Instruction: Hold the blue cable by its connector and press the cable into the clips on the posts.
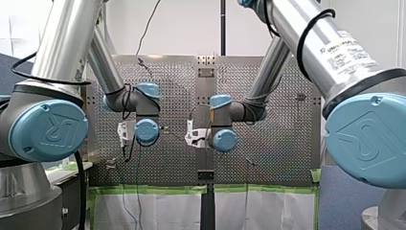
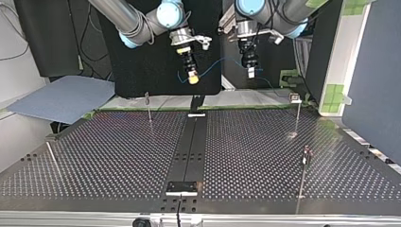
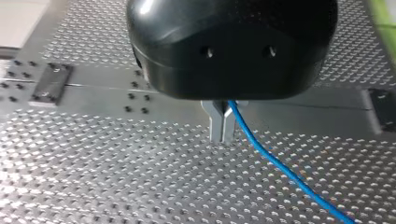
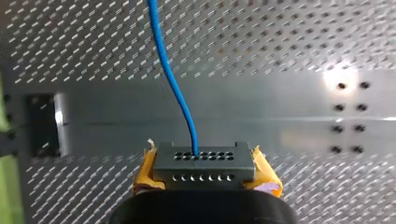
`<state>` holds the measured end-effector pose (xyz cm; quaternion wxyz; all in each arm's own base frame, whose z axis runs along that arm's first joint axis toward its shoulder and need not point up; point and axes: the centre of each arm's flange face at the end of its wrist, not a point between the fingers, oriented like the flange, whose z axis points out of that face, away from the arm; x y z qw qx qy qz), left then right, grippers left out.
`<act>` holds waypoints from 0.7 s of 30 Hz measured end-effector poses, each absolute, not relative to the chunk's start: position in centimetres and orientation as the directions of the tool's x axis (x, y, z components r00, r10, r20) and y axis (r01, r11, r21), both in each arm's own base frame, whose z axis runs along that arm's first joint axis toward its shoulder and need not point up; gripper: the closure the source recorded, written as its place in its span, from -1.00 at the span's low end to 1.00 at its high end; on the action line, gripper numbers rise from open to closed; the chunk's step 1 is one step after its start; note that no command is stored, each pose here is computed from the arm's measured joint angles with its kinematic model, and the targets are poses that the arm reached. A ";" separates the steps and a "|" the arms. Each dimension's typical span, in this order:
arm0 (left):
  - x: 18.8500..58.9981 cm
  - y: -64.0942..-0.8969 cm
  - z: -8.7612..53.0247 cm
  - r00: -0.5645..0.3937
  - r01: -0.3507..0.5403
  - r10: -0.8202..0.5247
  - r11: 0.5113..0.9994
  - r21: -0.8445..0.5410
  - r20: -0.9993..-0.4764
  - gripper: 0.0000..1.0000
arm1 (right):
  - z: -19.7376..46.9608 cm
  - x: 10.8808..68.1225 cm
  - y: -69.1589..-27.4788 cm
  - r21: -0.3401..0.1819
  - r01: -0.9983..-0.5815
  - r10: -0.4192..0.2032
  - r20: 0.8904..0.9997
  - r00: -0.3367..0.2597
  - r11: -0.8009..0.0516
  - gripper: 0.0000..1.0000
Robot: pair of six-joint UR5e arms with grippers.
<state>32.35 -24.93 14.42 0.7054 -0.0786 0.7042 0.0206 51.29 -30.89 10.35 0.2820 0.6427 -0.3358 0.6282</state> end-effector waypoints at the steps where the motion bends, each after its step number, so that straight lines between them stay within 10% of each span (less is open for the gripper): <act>1: 32.6 -25.1 15.0 0.015 -0.139 -0.086 0.986 -0.087 -0.996 1.00 | 11.0 51.5 -31.0 -0.062 -0.781 -0.074 0.997 -0.020 -0.621 1.00; 21: 33.4 -24.6 21.2 0.093 -0.148 -0.141 0.977 -0.154 -0.986 1.00 | 26.4 54.2 -33.2 -0.088 -0.696 0.035 0.986 -0.161 -0.713 1.00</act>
